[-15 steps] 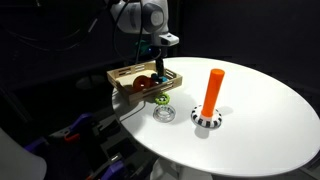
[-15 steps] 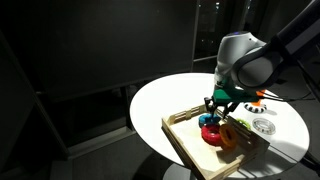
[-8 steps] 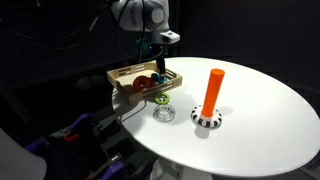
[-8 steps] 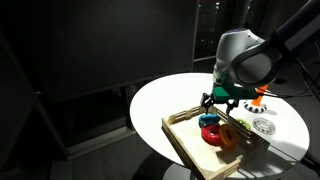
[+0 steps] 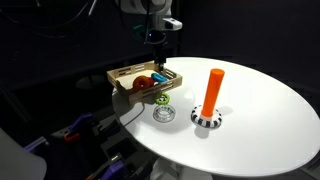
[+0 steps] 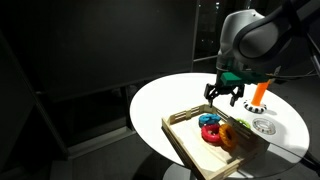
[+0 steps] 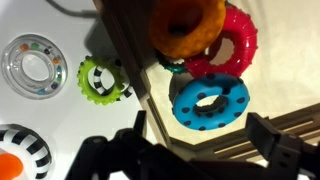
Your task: Put the blue ring on the tray
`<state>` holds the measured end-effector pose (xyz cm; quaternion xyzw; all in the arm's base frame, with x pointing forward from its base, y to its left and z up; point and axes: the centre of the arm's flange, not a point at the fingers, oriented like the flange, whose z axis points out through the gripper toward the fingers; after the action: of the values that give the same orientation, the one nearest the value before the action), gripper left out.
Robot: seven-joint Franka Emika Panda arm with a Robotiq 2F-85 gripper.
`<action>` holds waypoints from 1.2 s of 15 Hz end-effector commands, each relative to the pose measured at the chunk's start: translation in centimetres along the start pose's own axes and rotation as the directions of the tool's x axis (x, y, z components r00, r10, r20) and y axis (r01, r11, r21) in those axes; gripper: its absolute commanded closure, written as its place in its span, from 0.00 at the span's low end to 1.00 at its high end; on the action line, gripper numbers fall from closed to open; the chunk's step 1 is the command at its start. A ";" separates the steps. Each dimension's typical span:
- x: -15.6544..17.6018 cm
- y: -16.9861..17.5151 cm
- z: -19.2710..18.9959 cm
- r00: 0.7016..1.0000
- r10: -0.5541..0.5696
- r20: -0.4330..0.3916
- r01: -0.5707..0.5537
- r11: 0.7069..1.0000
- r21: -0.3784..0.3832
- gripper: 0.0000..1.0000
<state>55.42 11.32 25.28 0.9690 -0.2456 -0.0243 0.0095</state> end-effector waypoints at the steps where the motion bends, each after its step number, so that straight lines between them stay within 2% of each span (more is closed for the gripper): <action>1: -0.5 2.0 -3.3 0.994 -0.075 0.079 0.075 0.997 0.009 0.00; 4: -1.0 3.6 -5.4 0.984 -0.120 0.132 0.122 0.993 -0.006 0.00; 7: -1.6 5.4 -8.0 0.979 -0.141 0.146 0.146 0.989 -0.024 0.00; 14: -3.4 8.0 -14.6 0.990 -0.125 0.063 0.126 0.992 -0.012 0.00; 17: -3.5 8.2 -15.6 0.991 -0.122 0.060 0.122 0.993 0.006 0.00; 18: -2.8 7.3 -14.9 0.992 -0.114 0.055 0.114 0.993 0.004 0.00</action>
<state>50.24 6.30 40.52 0.9805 -0.1899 -0.0513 0.0011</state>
